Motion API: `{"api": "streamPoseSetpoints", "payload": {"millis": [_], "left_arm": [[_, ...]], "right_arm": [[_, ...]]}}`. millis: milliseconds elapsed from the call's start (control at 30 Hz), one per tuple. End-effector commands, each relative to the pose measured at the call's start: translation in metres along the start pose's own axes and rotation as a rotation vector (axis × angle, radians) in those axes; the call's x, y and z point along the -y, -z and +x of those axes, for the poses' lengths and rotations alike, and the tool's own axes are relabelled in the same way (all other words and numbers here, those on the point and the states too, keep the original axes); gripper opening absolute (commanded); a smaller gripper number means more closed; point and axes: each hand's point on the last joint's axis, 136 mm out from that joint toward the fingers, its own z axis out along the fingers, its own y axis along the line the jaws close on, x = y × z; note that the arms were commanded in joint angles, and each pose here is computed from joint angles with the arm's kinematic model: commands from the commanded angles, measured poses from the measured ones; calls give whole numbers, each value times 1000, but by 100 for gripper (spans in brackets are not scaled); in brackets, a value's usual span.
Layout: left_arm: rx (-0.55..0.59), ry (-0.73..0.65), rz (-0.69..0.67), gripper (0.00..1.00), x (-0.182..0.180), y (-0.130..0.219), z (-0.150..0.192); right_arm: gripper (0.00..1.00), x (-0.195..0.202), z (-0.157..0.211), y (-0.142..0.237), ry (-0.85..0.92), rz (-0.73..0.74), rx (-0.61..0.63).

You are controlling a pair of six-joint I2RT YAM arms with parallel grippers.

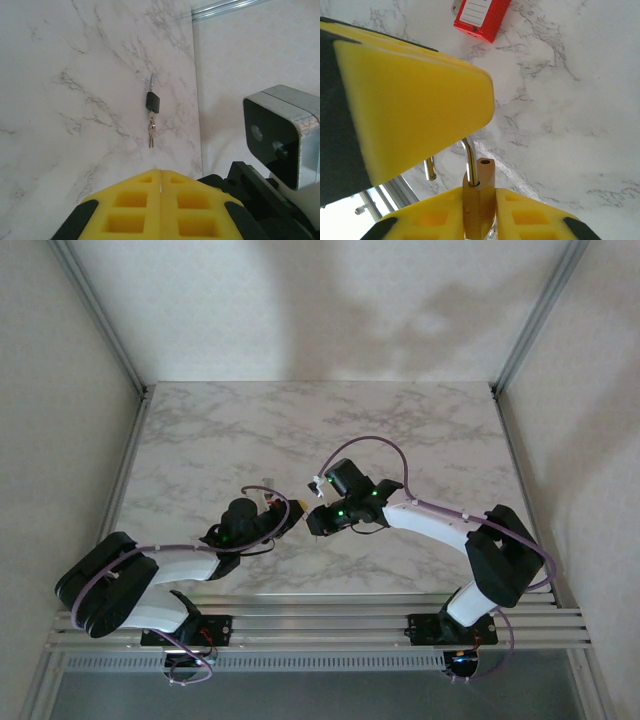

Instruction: Lock with the key

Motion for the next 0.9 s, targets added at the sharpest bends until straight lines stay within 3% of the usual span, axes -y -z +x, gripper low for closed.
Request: {"api": "streamPoseSetpoints", "payload": {"millis": [0, 333, 867], "left_arm": [[25, -23, 19, 0, 4, 6, -6], [41, -46, 45, 0, 6, 15, -8], [113, -211, 254, 0, 35, 57, -10]], "right_arm": [[17, 8, 7, 2, -1, 31, -16], [0, 5, 7, 6, 7, 16, -10], [0, -42, 10, 26, 60, -260, 1]]}}
